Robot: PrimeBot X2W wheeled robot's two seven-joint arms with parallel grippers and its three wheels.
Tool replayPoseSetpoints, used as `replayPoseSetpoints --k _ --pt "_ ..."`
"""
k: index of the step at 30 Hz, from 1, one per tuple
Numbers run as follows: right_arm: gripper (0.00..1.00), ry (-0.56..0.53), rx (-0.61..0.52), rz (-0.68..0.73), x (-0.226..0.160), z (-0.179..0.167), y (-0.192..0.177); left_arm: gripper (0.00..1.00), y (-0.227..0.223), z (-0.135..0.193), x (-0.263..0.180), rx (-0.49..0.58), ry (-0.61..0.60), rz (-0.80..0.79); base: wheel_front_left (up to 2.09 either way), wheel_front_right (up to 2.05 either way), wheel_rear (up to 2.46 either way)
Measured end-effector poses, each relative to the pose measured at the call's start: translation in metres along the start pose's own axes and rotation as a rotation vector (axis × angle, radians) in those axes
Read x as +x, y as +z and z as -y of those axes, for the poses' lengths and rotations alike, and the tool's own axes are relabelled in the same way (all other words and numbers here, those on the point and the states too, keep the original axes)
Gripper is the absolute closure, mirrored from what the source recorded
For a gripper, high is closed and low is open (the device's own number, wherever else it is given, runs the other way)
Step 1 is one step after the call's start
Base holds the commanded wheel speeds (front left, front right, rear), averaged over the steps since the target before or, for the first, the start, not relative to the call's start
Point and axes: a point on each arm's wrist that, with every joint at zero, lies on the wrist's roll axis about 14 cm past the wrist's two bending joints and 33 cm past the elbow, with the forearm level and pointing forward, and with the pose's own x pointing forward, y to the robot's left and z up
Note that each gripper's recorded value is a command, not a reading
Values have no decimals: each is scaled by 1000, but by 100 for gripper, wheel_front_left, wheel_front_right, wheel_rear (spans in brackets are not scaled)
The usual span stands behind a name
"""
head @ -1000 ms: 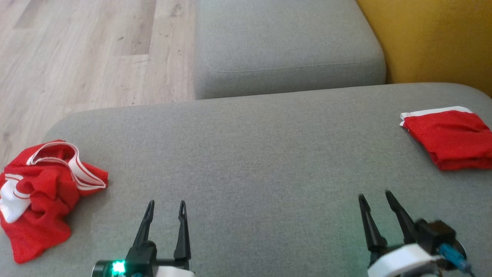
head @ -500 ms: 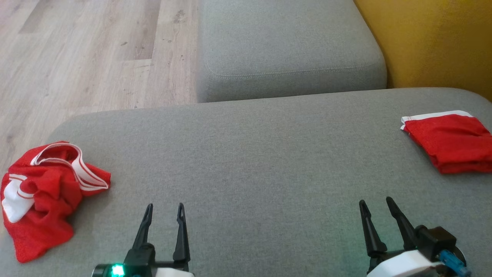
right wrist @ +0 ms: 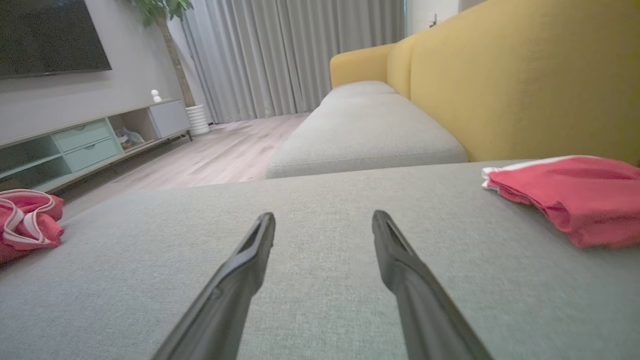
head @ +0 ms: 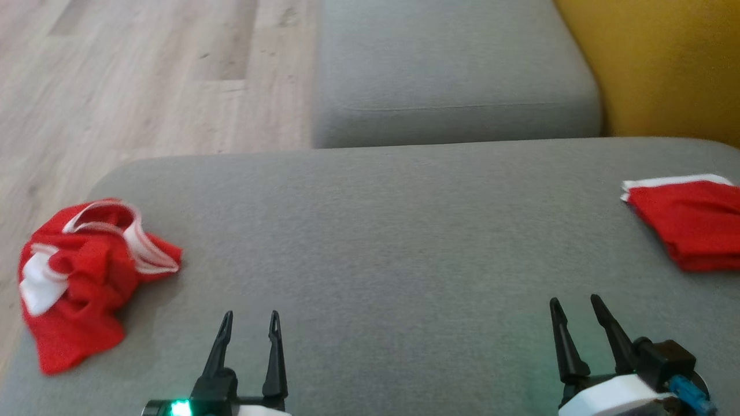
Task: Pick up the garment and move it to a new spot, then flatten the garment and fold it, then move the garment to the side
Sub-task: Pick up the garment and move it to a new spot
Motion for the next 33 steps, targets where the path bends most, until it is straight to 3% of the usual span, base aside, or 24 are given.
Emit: replayPoseSetpoints --k 8,17,22,27,30,33 --pt "0 125 1 -33 26 -39 -7 0 -8 -41 -19 13 141 -18 0 0 0" --pt "0 325 -10 -53 67 -104 -9 0 -12 -116 -59 12 412 -34 0 0 0" --pt "0 369 -3 -101 76 -116 -26 0 -6 -145 -65 65 488 -34 0 0 0" --pt "0 377 -42 -142 86 -103 -42 0 50 -177 -23 197 466 91 0 0 0" --pt "0 380 -91 -133 108 -87 -43 0 89 -186 28 291 397 163 0 0 0" --pt "0 378 -126 -108 134 -71 -40 0 108 -200 83 356 365 135 0 0 0"
